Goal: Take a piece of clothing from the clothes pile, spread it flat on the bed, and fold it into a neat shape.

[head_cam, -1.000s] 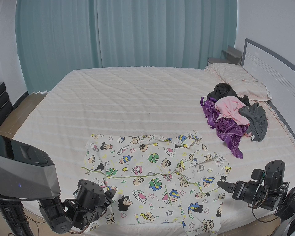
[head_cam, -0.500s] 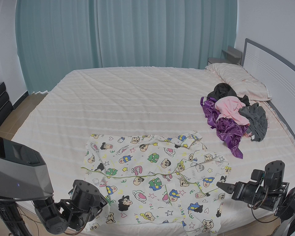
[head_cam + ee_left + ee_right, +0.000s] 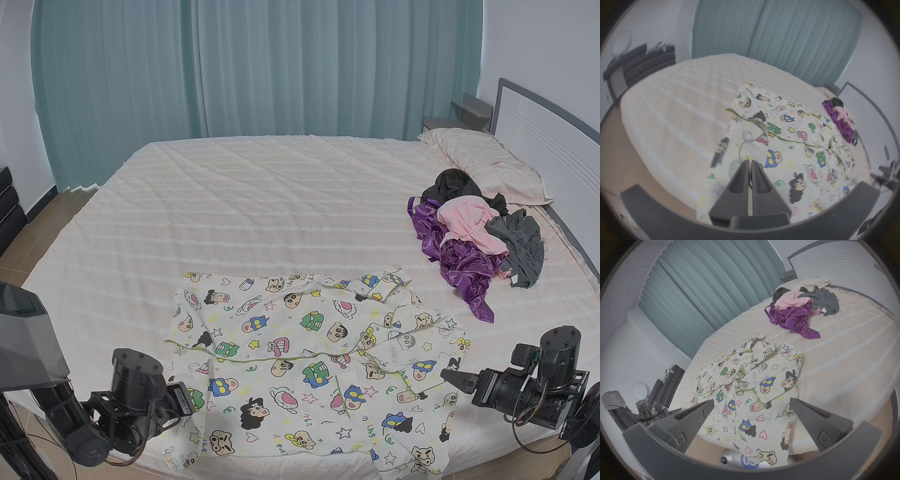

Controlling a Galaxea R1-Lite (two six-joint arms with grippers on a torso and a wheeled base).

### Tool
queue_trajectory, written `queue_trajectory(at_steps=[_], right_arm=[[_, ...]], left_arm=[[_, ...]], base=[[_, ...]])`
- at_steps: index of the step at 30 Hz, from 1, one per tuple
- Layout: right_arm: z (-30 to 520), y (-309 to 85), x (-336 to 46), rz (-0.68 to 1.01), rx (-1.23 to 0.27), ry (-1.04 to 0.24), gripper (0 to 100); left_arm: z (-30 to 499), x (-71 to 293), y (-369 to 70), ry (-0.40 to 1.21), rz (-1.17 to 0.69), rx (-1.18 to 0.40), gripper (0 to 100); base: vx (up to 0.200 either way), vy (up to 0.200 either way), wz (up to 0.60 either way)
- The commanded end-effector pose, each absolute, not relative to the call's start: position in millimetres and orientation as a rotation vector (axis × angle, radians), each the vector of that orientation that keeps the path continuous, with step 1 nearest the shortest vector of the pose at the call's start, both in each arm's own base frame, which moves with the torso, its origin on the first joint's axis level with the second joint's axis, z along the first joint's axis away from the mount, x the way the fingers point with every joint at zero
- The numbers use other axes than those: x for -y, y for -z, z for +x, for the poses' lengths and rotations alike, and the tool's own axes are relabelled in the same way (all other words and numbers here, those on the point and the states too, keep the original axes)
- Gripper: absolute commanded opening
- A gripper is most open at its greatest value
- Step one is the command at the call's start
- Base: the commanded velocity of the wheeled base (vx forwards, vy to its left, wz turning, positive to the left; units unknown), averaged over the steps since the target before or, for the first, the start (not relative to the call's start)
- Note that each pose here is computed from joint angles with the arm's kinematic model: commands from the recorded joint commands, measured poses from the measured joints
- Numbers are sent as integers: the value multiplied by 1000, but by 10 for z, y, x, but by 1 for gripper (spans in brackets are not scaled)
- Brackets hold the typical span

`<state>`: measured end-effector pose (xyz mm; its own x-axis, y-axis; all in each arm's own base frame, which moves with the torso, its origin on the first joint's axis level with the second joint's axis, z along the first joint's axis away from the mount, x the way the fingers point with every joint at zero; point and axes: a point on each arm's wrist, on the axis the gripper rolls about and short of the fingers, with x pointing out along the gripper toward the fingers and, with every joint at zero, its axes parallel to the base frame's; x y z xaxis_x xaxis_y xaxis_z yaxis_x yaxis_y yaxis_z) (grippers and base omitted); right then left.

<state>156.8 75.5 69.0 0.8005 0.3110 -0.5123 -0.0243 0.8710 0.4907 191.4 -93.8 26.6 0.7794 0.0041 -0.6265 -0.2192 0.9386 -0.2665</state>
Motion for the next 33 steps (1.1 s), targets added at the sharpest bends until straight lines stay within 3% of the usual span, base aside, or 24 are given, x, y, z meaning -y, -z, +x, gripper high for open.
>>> queue_trajectory(at_steps=[1,12,33], right_arm=[[1562,-702,-752,490,-615,-191,100],[1563,-700,-753,489,-617,-190,100],[1562,-702,-752,490,-615,-191,100]], left_arm=[[1984,540,-436,-141,-282,-622,0],[2218,298,-434,-94,-322,-632,0],[2632,228,-284,-100,-327,-633,0]], base=[[0,0,0],[0,0,0],[0,0,0]])
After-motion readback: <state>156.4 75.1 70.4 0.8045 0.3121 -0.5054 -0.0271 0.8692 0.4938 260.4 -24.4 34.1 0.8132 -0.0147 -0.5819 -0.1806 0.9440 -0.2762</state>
